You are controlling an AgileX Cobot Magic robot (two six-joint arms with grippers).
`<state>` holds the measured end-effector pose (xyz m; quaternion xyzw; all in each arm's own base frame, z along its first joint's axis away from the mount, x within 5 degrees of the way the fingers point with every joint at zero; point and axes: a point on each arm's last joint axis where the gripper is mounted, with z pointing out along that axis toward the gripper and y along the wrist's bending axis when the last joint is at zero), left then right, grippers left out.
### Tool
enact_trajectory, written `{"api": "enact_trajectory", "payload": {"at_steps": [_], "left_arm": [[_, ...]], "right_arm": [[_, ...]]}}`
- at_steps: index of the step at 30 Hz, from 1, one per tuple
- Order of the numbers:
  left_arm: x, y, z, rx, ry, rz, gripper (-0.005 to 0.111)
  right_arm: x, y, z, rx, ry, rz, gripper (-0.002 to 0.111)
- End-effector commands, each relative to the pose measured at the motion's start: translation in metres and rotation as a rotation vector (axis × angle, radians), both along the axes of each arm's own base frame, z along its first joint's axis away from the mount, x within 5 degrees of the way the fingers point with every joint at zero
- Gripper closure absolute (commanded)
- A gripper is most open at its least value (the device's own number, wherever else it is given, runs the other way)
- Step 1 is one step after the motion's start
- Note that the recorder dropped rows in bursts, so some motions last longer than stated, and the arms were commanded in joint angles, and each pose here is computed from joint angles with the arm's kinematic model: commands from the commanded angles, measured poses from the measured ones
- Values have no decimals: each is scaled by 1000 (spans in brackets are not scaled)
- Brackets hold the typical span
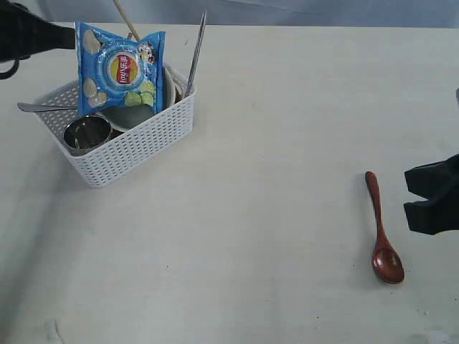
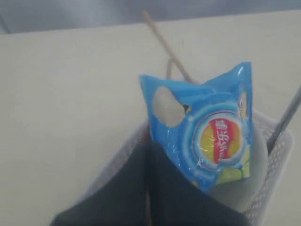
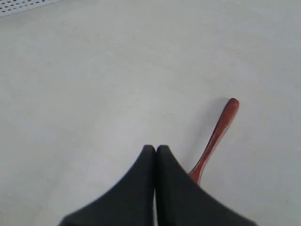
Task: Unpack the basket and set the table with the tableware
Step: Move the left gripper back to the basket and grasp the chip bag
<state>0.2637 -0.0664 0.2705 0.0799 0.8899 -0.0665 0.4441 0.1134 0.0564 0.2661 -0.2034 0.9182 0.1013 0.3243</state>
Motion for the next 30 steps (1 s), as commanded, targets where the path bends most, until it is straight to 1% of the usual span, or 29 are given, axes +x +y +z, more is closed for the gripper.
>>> {"api": "enact_trajectory", "payload": {"at_steps": [1,3,5,9,10,11,12,14,16,18,19,21,23,25,26,28,29,30], "left_arm": [[27,-5,-1,30,25,-11,107],[36,-5,8,16,29,0,107],[39,-2,19,41,19,-31,107],[47,22,37,157,12,-94,107],[51,30,38,178,32,-104,107],[53,36,38,173,63,-104,107],[57,42,37,160,99,-104,107],[66,47,33,116,157,-161,107],[75,48,26,16,199,-253,107],[83,51,16,-104,202,-296,107],[87,52,11,-153,199,-308,107],[94,56,1,-205,206,-291,107],[98,57,-6,-205,220,-280,105],[101,58,-14,-196,231,-293,98],[102,58,-15,-193,230,-300,93],[104,57,-18,-191,226,-316,80],[103,57,-18,-171,215,-336,69],[103,57,-18,-164,211,-343,65]], "right_arm": [[1,1,1,1,-13,10,109],[0,0,1,-4,1,11,109],[-1,0,0,-10,17,12,109],[-3,-1,-2,-20,41,14,109],[-3,-1,-2,-20,41,14,109],[-3,-1,-2,-18,38,14,109],[-3,0,-1,-17,35,14,109],[-3,0,-1,-17,35,14,109],[-3,-1,-2,-18,38,14,109],[-3,0,-2,-17,38,14,109],[-3,0,-2,-17,38,14,109],[-3,0,-2,-15,41,14,109],[-4,1,-2,1,50,12,109],[-4,2,-1,17,57,11,109],[-4,2,-1,19,58,11,109],[-4,2,-1,25,60,10,109],[-5,2,-2,24,64,11,109],[-5,2,-2,23,66,11,109]]}}
